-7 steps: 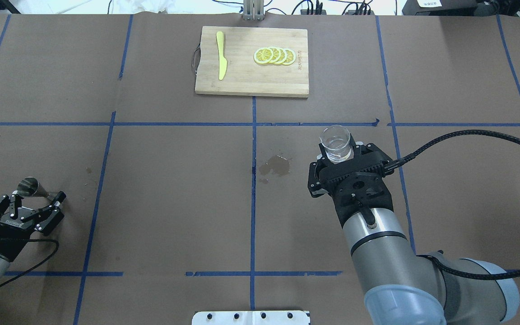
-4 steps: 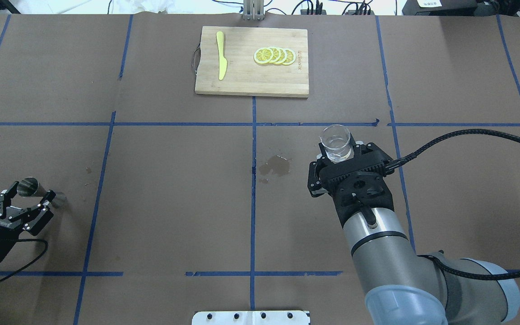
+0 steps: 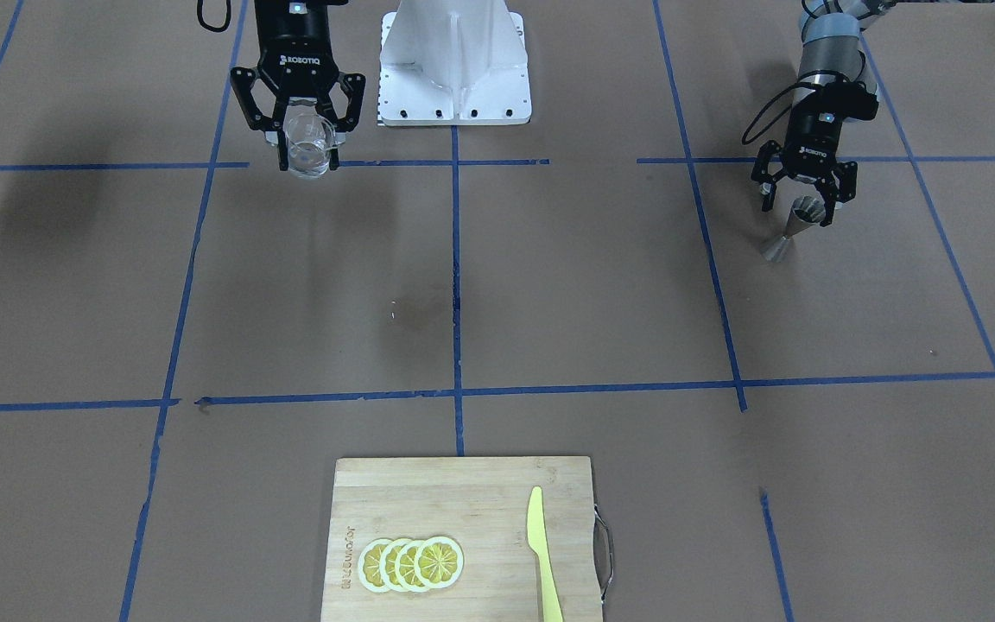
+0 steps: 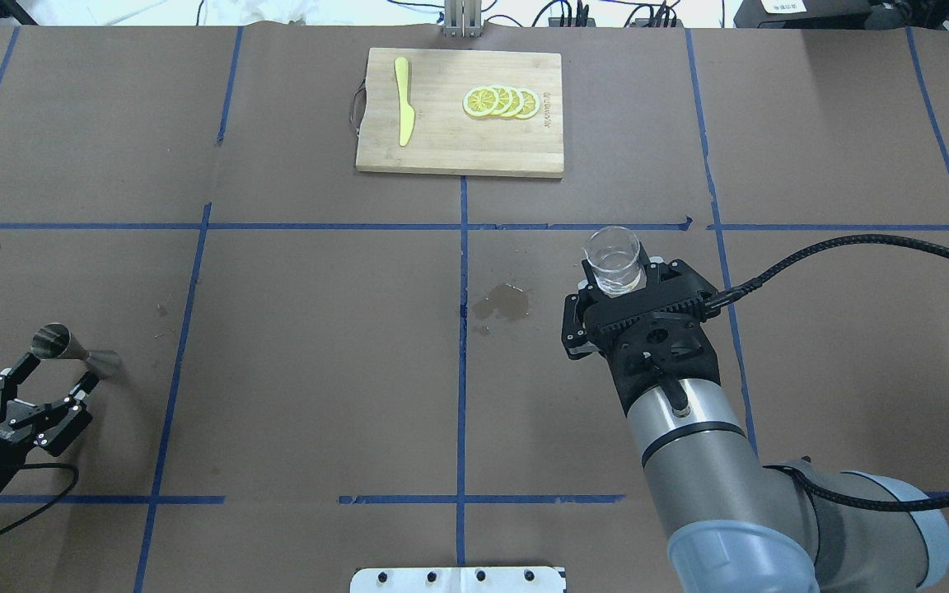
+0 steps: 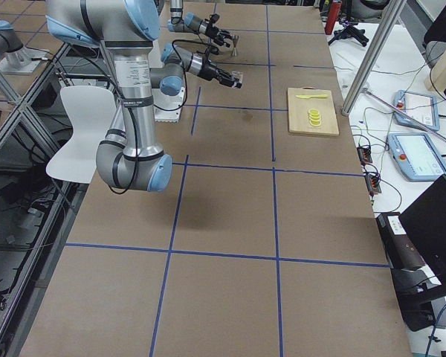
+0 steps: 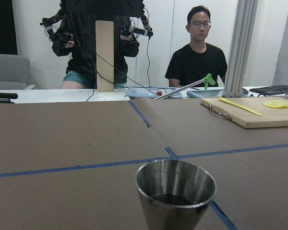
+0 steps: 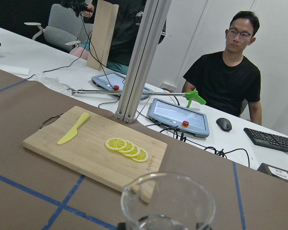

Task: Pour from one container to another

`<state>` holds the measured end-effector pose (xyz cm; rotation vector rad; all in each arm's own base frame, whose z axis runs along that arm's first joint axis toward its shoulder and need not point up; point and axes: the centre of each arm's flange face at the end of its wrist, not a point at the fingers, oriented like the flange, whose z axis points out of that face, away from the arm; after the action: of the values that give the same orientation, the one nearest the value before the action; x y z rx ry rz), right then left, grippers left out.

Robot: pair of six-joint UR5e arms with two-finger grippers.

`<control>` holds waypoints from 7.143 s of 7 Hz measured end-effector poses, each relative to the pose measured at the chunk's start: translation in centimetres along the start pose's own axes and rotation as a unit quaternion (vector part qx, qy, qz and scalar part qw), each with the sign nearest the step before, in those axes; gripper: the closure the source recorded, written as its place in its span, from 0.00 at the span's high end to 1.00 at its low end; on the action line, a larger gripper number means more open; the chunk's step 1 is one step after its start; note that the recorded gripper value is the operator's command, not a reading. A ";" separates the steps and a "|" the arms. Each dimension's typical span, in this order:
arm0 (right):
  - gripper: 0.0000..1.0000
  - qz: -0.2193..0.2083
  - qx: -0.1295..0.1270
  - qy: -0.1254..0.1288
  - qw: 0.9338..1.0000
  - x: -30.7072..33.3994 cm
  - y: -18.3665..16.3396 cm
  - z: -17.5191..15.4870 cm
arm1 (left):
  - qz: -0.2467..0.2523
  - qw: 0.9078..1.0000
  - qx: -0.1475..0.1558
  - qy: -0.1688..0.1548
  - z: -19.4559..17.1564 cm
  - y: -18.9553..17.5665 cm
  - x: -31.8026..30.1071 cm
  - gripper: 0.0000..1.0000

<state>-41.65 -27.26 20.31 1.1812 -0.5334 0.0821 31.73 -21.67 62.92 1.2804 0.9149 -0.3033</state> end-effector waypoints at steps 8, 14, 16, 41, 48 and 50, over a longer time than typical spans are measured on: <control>0.00 0.008 0.000 0.000 1.000 0.0 0.0 0.0 | -0.008 1.000 0.011 -0.009 -5.2 -1.9 -10.3 1.00; 0.00 0.007 0.000 0.000 1.000 0.0 0.1 0.0 | 0.009 0.999 0.013 -0.034 -1.3 -6.3 -14.8 1.00; 0.00 0.006 -0.001 0.000 1.000 -0.1 0.2 0.1 | 0.026 0.998 0.000 -0.049 3.5 -7.8 -14.3 1.00; 0.17 0.133 0.050 0.028 0.989 11.8 29.5 10.5 | -0.020 0.863 -0.500 -0.072 18.0 -40.8 -26.2 1.00; 1.00 0.149 0.058 0.007 0.987 10.6 30.2 8.5 | -0.017 0.866 -0.496 -0.069 17.3 -41.2 -25.5 1.00; 1.00 0.156 0.062 -0.004 0.986 9.8 30.5 7.3 | -0.016 0.867 -0.494 -0.068 16.5 -41.1 -25.1 1.00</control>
<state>-45.92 -23.93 52.75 1.2111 -0.7271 0.3836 -4.25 -56.29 53.06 0.2847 0.7915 0.0711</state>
